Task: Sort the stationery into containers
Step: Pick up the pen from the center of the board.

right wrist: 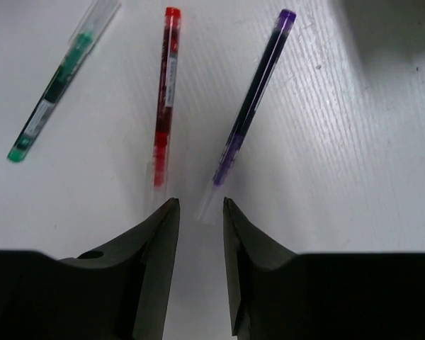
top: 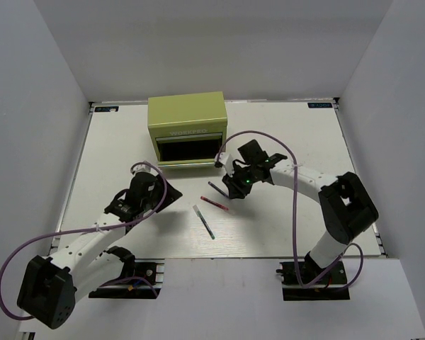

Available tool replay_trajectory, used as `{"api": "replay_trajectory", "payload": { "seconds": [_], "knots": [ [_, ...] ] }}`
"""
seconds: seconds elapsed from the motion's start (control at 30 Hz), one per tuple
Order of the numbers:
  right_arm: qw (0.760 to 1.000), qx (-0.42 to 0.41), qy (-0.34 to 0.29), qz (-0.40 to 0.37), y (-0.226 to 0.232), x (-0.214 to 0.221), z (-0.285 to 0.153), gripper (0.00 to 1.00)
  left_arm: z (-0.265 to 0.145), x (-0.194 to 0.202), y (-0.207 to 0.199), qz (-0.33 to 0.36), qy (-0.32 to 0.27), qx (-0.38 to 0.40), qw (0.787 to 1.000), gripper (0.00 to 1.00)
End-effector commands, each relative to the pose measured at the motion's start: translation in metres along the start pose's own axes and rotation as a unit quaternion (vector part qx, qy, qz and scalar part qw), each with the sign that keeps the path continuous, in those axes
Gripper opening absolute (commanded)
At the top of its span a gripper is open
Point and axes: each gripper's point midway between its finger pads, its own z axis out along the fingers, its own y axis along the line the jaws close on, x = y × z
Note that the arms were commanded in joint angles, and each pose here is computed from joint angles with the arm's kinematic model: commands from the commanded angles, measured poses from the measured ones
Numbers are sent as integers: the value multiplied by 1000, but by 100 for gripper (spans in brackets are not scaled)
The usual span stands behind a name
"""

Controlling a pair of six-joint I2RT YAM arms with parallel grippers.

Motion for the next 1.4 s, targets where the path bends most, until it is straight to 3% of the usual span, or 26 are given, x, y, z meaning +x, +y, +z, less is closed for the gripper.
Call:
{"api": "replay_trajectory", "payload": {
  "seconds": [0.0, 0.2, 0.27, 0.53, 0.7, 0.9, 0.97, 1.07, 1.2, 1.37],
  "knots": [
    [998, 45, -24, 21, -14, -16, 17, 38, -8, 11, 10, 0, 22, -24, 999, 61],
    [996, 83, -13, 18, -18, -16, 44, 45, -13, 12, 11, -4, 27, -31, 999, 65],
    [995, 93, -16, 23, -23, -17, 50, 45, -15, 10, 9, -4, 25, -29, 999, 70],
    [991, 131, 10, 20, -29, 4, 63, 44, -15, 7, 2, 7, 35, -34, 999, 73],
    [992, 121, 23, 24, -22, 22, 65, 34, -10, 4, -3, 19, 44, -37, 998, 75],
    [997, 71, 22, 12, -4, 22, 60, 11, 0, 10, -9, 48, 72, -33, 996, 75],
    [999, 52, 9, 0, 5, 12, 48, 4, 1, 10, -13, 57, 78, -34, 995, 75],
    [998, 34, -21, -50, 14, -15, 28, 0, 3, 10, -14, 57, 79, -35, 995, 76],
    [987, 34, -71, -137, 16, -70, -9, 0, 5, 16, -12, 53, 92, -40, 994, 76],
    [969, 57, -116, -210, -2, -138, -29, 0, 10, 21, -14, -6, 102, -56, 993, 76]
  ]
}}
